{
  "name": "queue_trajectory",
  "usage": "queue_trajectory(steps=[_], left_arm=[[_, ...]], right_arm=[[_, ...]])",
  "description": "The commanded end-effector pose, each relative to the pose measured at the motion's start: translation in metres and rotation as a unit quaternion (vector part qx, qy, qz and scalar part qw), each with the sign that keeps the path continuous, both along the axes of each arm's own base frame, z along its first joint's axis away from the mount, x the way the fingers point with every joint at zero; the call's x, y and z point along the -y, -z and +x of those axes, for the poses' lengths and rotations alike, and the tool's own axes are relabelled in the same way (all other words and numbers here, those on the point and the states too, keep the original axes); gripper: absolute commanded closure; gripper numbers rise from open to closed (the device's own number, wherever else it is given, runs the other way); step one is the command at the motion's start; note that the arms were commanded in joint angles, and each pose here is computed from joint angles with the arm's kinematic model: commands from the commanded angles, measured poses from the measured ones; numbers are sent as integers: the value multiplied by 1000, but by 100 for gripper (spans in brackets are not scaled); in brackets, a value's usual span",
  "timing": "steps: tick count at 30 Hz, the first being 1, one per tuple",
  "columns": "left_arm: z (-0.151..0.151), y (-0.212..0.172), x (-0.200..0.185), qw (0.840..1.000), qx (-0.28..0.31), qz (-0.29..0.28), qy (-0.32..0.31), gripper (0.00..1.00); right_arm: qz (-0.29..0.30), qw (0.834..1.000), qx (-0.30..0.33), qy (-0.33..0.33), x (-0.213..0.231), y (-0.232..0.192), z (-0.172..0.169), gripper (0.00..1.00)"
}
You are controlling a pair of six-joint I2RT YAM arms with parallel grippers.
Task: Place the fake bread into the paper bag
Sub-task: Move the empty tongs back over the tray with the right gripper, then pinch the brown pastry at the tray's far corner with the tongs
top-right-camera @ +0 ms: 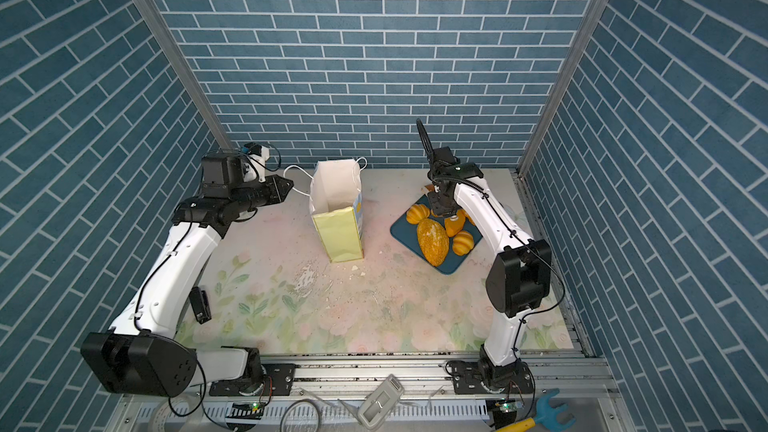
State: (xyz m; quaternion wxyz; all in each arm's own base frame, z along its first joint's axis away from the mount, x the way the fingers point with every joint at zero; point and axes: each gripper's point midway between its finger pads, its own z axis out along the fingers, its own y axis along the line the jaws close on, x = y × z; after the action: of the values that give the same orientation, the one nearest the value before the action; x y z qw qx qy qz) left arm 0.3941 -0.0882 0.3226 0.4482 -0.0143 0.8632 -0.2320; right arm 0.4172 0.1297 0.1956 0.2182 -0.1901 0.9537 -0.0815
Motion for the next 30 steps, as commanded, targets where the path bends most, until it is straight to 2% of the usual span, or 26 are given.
queue_trajectory(steps=[1, 13, 24, 30], left_arm=[[-6, -10, -7, 1000, 9, 13, -9, 79], [-4, -9, -13, 999, 11, 26, -23, 79], [0, -7, -14, 999, 7, 27, -29, 79], [1, -9, -17, 999, 8, 32, -35, 79]], right_arm=[[-53, 997, 23, -51, 8, -15, 16, 57], [-134, 986, 2, -97, 22, 0, 36, 53], [-149, 983, 1, -106, 33, 9, 51, 48], [-135, 983, -17, -121, 31, 21, 60, 47]])
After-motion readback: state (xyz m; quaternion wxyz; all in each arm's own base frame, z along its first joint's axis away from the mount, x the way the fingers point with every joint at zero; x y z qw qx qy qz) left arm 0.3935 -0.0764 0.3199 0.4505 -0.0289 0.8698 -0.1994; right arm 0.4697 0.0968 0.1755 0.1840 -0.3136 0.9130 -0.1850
